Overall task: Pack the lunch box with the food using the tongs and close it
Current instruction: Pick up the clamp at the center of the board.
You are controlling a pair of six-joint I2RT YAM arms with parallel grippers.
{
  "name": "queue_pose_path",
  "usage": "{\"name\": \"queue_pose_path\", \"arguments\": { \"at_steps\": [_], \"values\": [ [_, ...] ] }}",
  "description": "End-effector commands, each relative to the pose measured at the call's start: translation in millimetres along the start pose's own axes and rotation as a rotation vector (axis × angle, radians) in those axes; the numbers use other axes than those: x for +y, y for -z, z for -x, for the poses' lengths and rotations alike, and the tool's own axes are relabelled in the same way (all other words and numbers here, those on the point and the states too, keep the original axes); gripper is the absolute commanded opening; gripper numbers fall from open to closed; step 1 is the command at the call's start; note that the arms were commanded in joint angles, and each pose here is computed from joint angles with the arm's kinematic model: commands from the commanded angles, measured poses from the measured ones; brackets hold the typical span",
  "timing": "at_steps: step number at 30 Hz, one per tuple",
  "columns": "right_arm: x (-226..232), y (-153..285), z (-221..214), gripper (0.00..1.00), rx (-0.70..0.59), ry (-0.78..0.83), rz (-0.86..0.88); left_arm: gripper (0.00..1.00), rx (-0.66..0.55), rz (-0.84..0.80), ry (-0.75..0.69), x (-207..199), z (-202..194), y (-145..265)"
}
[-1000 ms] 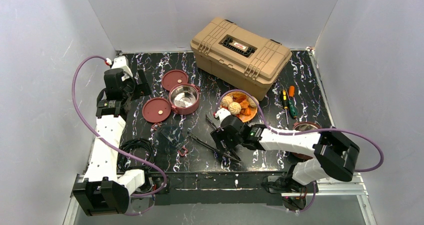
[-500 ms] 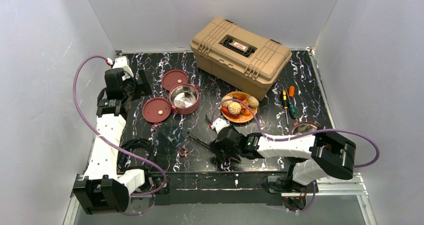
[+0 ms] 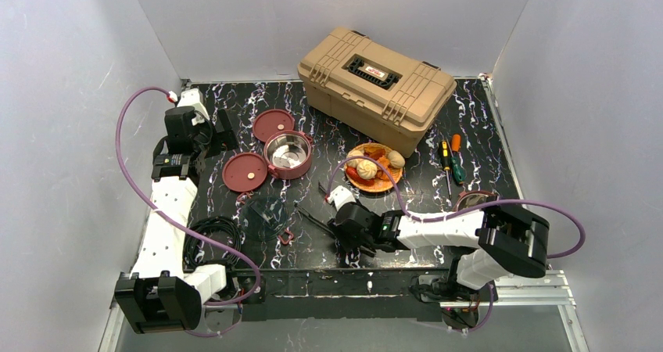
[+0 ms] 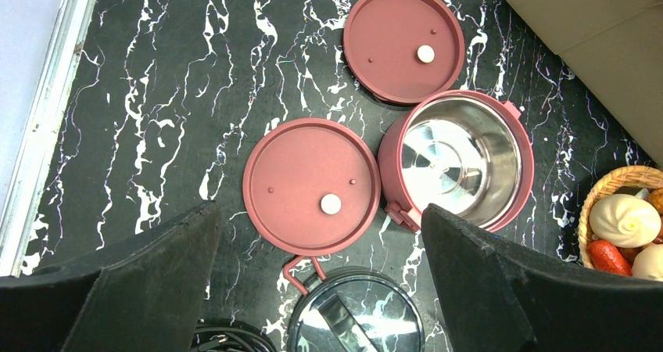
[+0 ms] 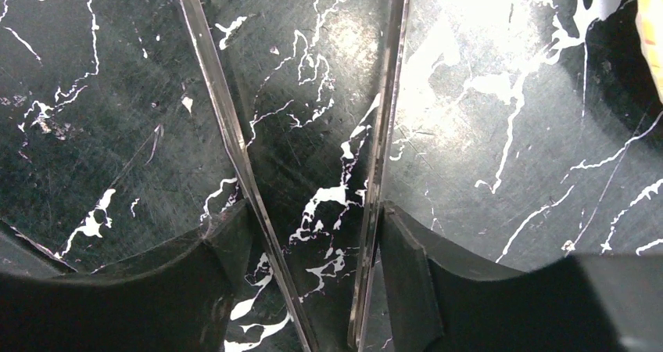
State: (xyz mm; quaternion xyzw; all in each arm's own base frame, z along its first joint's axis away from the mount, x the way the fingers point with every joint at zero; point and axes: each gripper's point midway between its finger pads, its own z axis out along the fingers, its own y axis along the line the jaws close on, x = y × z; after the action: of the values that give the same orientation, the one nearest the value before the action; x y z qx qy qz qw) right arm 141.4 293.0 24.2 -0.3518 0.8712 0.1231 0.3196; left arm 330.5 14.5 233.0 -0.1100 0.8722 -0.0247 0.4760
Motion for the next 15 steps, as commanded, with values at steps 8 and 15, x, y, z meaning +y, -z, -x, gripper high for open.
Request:
{"name": "queue_pose_path", "arguments": {
  "at_steps": [8,15],
  "values": [
    [0.0,38.9,51.6,0.63,-0.078,-0.04,-0.012,0.98,-0.009,-0.016,0.002,-4.9,7.3,6.1],
    [1.6,50.7,66.1,0.62,-0.004,-0.065,-0.055,0.98,-0.012,-0.016,0.005,-4.8,7.8,7.0]
  ]
}}
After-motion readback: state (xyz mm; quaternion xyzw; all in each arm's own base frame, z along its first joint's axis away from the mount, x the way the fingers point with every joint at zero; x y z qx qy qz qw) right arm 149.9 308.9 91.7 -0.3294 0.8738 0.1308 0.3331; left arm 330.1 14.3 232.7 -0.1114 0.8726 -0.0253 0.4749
